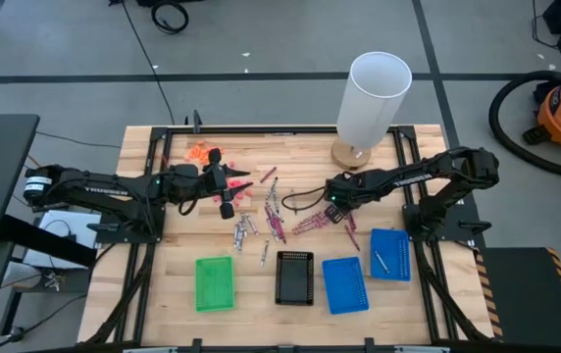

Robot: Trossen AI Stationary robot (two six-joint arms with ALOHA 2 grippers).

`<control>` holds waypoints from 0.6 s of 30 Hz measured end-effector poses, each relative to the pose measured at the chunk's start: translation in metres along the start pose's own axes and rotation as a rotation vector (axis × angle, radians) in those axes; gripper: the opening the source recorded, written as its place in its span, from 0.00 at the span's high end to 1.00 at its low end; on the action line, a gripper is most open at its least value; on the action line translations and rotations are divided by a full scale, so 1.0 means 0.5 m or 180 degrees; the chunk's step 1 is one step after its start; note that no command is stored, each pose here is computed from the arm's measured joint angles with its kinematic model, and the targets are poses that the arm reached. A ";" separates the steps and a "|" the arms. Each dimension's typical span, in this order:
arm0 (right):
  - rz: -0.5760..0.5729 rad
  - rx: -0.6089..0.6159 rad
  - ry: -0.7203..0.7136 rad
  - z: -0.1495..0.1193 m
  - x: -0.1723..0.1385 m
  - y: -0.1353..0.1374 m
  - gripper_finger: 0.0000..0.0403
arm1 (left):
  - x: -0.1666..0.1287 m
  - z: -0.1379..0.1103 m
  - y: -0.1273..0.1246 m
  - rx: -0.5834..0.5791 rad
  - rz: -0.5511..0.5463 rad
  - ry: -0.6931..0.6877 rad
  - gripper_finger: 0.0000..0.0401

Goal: Sort crayons
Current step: Put the black crayon into the right blue bin

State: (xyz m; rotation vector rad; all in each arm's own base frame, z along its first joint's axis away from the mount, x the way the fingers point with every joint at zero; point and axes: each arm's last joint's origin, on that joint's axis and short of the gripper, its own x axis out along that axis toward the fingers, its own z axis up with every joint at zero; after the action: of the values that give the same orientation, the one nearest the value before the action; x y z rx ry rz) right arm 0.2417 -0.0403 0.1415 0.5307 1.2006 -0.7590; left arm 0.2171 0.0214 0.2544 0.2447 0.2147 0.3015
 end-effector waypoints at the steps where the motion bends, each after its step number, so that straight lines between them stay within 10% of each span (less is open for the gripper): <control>1: 0.0005 0.0002 0.0004 0.000 -0.001 -0.001 0.77 | 0.000 0.000 0.000 0.0000 -0.0001 0.0000 0.64; 18: -0.0038 0.0204 -0.0053 0.002 -0.011 -0.012 0.78 | 0.000 -0.001 0.000 0.0004 -0.0001 0.0008 0.64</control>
State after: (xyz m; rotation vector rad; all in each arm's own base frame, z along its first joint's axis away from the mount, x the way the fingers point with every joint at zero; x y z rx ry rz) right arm 0.2371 -0.0436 0.1472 0.5693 1.1682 -0.8128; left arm 0.2171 0.0214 0.2541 0.2456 0.2174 0.3013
